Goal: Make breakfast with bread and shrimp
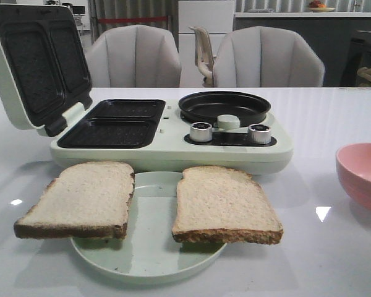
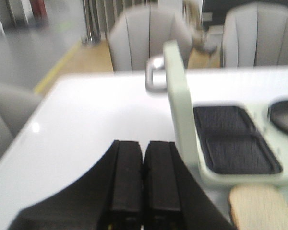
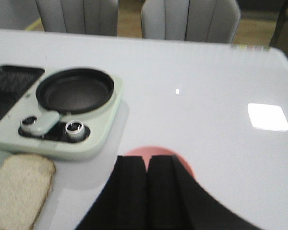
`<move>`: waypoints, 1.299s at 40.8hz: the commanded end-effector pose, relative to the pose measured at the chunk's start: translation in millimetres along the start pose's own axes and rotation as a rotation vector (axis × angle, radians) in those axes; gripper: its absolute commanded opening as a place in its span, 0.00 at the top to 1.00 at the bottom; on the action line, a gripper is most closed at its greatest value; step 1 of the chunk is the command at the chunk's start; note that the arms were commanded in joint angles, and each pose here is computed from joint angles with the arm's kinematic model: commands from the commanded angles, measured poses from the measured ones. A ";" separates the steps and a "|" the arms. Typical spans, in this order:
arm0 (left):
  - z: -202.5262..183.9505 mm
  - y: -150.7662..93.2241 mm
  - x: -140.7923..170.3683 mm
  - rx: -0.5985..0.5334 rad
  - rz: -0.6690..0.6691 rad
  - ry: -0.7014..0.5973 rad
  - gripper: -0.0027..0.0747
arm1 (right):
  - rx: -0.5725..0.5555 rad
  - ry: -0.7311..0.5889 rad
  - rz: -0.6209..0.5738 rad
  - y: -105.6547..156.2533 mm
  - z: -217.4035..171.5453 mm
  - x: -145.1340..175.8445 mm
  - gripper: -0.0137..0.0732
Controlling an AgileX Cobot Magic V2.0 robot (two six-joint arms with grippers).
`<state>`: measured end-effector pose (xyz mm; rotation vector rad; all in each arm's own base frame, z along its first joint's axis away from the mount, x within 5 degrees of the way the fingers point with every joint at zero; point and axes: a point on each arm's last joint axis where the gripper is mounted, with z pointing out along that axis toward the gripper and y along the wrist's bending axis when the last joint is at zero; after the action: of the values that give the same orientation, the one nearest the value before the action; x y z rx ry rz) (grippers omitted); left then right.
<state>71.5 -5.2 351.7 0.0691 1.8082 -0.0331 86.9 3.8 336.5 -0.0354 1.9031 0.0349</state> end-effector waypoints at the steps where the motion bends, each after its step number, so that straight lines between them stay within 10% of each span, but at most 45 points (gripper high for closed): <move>1: 9.4 -0.1 -9.1 0.010 -0.013 0.021 0.84 | 0.005 0.017 -0.004 -1.0 11.4 -10.4 0.80; 16: 44.6 1.0 -1.1 0.015 -0.020 0.185 0.80 | 0.000 0.203 0.001 -2.0 43.6 -0.5 0.70; 23: 50.8 1.3 0.0 0.015 -0.021 0.205 0.36 | 0.001 0.202 0.002 -2.1 45.6 -0.8 0.31; 28: 56.3 1.5 2.1 0.018 -0.008 0.233 0.16 | 0.000 0.208 0.002 -2.0 45.5 -0.3 0.23; 53: 93.9 -87.9 55.8 0.576 0.543 0.458 0.28 | 0.000 0.211 0.002 -2.0 45.5 -0.1 0.23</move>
<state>139.6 -83.8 274.5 0.9508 2.2258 -0.1744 124.7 4.2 306.9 -0.0411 2.2024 0.0406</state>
